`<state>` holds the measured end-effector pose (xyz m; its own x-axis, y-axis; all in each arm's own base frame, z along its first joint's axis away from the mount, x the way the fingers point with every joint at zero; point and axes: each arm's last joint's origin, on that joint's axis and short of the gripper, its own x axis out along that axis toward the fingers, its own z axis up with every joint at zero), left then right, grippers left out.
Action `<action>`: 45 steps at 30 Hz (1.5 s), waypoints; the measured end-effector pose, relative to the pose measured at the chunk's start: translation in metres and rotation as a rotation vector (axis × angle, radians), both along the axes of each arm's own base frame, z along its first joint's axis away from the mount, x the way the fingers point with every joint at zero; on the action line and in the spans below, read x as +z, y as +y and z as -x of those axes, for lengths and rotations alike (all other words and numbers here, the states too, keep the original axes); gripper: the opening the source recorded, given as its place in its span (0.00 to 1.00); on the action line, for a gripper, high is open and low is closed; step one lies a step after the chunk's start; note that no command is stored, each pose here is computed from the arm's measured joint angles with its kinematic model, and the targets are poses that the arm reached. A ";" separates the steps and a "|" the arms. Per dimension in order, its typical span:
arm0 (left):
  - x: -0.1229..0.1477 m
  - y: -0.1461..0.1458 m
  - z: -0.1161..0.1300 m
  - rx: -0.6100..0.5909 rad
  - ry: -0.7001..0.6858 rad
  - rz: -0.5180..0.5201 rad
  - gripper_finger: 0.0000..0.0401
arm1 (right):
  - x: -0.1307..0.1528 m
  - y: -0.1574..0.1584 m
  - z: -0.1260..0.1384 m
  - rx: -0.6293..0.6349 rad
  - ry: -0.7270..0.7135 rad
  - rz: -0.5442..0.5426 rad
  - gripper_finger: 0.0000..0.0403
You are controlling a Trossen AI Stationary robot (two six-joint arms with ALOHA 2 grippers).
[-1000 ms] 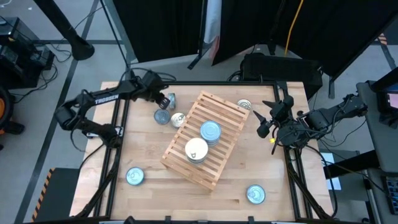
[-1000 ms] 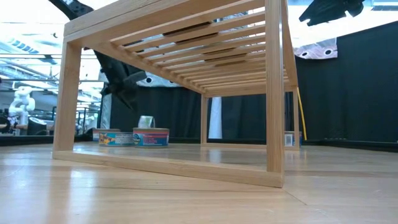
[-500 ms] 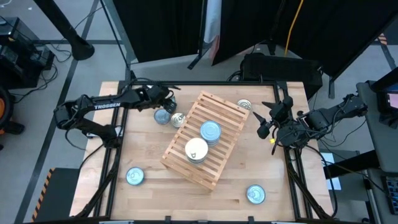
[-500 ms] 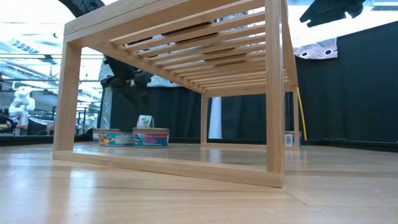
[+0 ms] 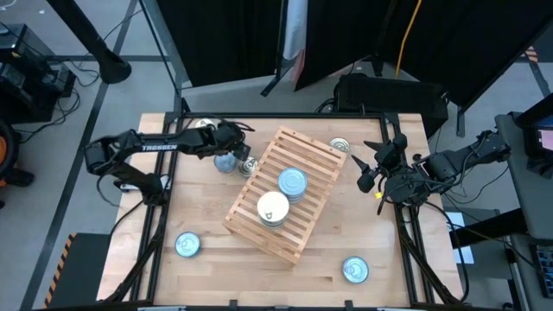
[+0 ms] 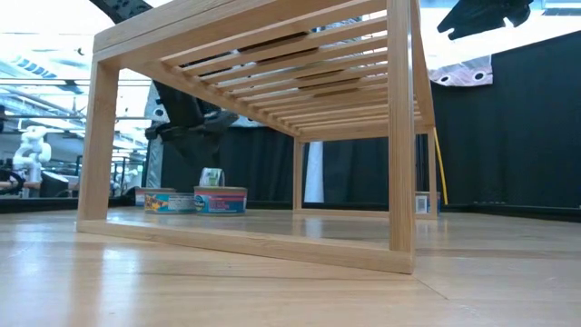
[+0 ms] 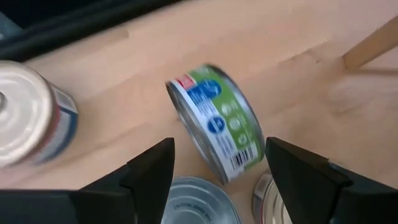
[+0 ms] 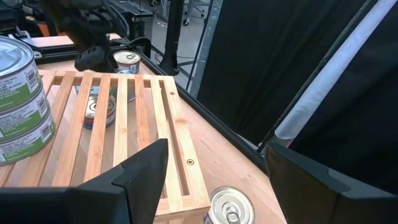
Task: Stack canned seafood by type on shelf
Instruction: Stack the green tuna can on top of the other green tuna can on the shelf
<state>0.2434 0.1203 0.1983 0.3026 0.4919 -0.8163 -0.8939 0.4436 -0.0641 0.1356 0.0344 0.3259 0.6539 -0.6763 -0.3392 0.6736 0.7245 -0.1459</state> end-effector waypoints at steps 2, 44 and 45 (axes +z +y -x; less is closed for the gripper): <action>-0.004 0.000 -0.002 -0.004 0.010 0.012 0.65 | 0.000 0.000 0.000 0.000 0.000 0.000 0.64; 0.016 0.002 -0.002 -0.877 0.664 -0.409 0.65 | 0.000 0.000 0.000 0.004 0.006 0.001 0.64; 0.017 0.004 -0.003 -0.907 0.675 -0.434 0.65 | 0.000 0.000 0.000 0.010 0.009 -0.005 0.64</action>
<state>0.2461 0.1244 0.2155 0.2560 0.5937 -0.7628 -0.0425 0.7953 0.6047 0.1356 0.0346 0.3255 0.6574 -0.6683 -0.3482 0.6651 0.7318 -0.1487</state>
